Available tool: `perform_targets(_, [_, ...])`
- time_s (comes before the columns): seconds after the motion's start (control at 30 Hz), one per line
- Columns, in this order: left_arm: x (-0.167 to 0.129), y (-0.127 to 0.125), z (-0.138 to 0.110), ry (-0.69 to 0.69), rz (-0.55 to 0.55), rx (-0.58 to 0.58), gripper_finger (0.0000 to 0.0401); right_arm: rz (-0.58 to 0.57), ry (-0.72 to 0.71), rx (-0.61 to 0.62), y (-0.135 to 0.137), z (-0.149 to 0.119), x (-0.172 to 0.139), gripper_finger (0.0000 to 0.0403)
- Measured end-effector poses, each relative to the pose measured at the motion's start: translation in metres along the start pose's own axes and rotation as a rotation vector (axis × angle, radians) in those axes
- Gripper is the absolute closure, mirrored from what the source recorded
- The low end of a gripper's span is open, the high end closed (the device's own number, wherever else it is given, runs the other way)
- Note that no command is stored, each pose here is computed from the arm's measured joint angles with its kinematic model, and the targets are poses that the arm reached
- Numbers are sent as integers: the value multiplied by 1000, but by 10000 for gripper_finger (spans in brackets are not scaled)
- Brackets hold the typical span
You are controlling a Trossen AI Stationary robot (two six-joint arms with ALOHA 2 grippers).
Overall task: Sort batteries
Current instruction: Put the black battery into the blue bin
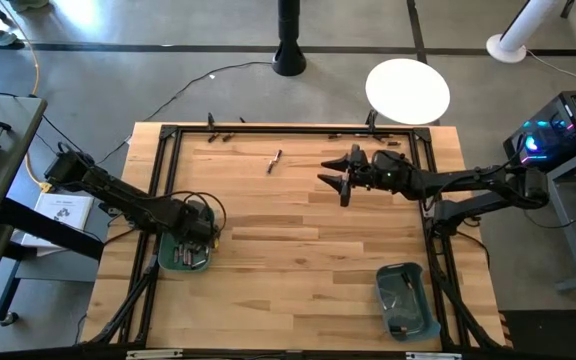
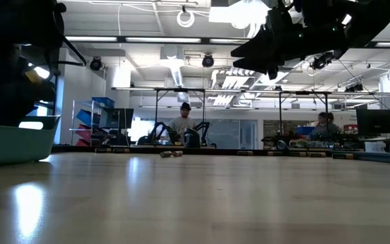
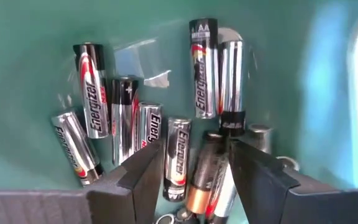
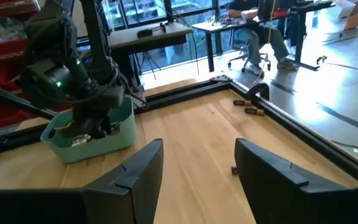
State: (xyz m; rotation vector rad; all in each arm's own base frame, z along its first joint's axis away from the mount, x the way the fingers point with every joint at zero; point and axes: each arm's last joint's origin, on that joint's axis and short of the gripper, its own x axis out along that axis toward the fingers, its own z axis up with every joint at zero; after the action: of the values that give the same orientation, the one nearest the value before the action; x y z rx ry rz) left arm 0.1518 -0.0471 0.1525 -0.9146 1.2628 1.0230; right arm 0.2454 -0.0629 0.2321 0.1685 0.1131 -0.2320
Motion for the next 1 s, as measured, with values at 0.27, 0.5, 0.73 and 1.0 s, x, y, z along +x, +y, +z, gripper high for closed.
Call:
perform_targets(0.27, [0,1,1,-1,5,-2,240,50,34,21,4,-3,0,210])
perform_targets(0.5, [3,3,0,26,19,3,255,91,43,-17,14,-5,0,210])
perform_targets(0.73, [3,4,-1,43,25,12,257,83,35,-23,16,-5,0,210])
perform_targets(1.0, [3,4,-1,63,22,12,226,81,37,-16,16,-5,0,210])
